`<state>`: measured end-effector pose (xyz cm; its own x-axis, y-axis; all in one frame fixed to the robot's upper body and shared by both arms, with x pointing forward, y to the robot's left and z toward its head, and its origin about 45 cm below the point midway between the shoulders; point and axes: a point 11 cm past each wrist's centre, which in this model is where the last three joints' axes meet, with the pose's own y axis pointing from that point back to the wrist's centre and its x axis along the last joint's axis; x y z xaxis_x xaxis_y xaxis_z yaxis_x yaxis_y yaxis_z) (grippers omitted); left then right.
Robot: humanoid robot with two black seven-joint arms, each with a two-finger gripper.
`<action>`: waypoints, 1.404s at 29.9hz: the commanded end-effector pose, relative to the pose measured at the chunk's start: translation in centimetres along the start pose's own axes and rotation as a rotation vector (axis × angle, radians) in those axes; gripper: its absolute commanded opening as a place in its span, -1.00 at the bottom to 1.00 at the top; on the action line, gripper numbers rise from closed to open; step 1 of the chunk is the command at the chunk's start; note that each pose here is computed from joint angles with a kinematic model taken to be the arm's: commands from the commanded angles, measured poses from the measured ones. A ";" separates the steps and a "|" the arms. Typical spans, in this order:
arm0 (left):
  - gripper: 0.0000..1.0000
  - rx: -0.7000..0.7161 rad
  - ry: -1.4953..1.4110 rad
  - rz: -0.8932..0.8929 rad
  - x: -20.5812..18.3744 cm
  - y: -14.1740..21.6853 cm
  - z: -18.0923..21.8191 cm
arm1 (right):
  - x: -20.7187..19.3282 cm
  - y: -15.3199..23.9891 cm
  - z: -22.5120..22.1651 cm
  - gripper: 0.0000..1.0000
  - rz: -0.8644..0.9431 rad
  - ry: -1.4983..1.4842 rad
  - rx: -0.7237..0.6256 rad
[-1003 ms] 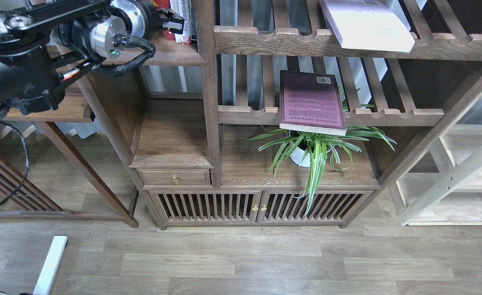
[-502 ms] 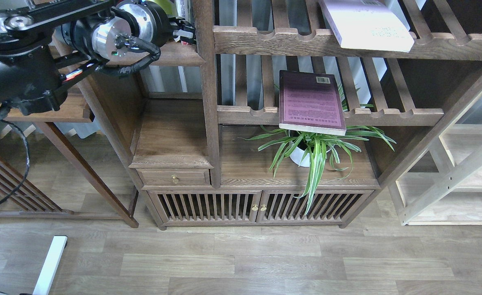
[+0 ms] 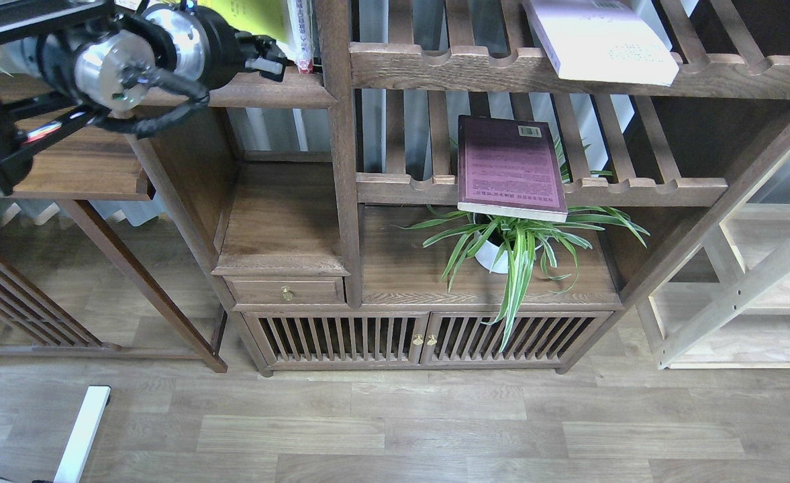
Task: Organize books on shelf
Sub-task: 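Push the red book deeper into the top shelf with the left gripper, then withdraw the left gripper downward away from the top shelf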
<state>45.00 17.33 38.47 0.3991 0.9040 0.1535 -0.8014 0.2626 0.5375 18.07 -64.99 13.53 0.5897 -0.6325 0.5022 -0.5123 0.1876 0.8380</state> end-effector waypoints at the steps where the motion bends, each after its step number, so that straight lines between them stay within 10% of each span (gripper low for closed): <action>1: -0.98 0.030 -0.023 -0.033 -0.4 0.9 -1.8 | -0.2 0.0 0.2 1.00 -0.003 0.000 -0.003; 13: -0.79 0.237 -0.029 -0.169 -1.7 1.4 -14.3 | 0.0 1.2 2.3 1.00 0.012 -0.009 -0.052; 29: 0.57 0.462 -0.066 -0.214 -3.2 3.8 -36.2 | 3.3 2.4 0.4 1.00 0.104 -0.078 0.031; 42: 0.74 0.542 0.037 -0.152 -4.6 5.2 -46.5 | 7.3 2.1 -8.7 0.99 0.248 -0.033 0.266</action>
<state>19.44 30.34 3.63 0.4856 0.8739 0.0234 -0.3985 0.1975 0.8957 25.17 -63.66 19.80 0.4274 -0.6365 0.6420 -0.7441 0.1557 0.6497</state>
